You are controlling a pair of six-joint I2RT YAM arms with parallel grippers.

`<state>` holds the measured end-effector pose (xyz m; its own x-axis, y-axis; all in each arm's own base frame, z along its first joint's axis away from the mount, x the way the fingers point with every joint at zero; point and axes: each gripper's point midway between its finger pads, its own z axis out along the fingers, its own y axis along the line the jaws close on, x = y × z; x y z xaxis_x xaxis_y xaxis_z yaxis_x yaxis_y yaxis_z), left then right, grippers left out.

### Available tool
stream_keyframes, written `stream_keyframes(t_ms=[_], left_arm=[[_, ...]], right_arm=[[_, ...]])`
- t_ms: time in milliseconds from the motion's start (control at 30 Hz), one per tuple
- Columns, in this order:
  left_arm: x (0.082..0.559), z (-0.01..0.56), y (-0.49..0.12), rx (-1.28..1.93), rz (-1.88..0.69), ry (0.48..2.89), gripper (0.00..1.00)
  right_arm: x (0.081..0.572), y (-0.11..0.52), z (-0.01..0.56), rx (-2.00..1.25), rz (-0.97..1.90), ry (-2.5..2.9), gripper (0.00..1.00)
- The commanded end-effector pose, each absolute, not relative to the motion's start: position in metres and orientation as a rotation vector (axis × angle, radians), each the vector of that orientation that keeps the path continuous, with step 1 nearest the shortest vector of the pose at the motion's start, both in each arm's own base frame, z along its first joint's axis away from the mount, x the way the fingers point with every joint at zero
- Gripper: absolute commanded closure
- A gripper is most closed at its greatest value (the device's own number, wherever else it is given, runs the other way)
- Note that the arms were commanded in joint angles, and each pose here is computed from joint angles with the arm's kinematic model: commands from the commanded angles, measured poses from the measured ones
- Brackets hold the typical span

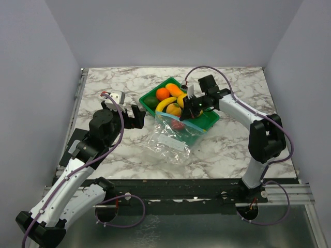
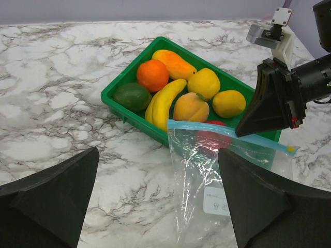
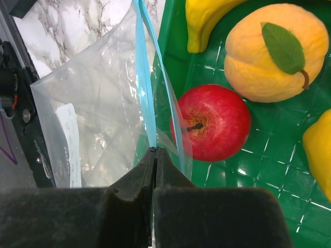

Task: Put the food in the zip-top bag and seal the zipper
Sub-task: Pick up the zipper food storage bag at the center of the board.

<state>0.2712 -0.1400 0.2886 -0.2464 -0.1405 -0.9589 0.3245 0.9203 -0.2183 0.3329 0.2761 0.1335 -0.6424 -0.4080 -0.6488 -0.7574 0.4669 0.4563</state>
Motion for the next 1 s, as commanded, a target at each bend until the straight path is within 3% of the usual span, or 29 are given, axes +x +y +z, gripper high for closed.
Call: stream_keyframes(t_ms=[0,500,967], left_arm=[[0.267,0.289,-0.145,0.155,-0.474,1.770,0.01],[0.267,0.285,-0.153,0.168,-0.516,1.790,0.01],[0.255,0.287,-0.183,0.006,-0.787,1.923,0.03]], right_arm=[[0.324,0.279,0.152,-0.970,1.095,2.203,0.99],[0.307,0.276,0.200,-0.879,1.020,2.109,0.99],[0.280,0.285,0.219,-0.786,0.860,2.075,0.99]])
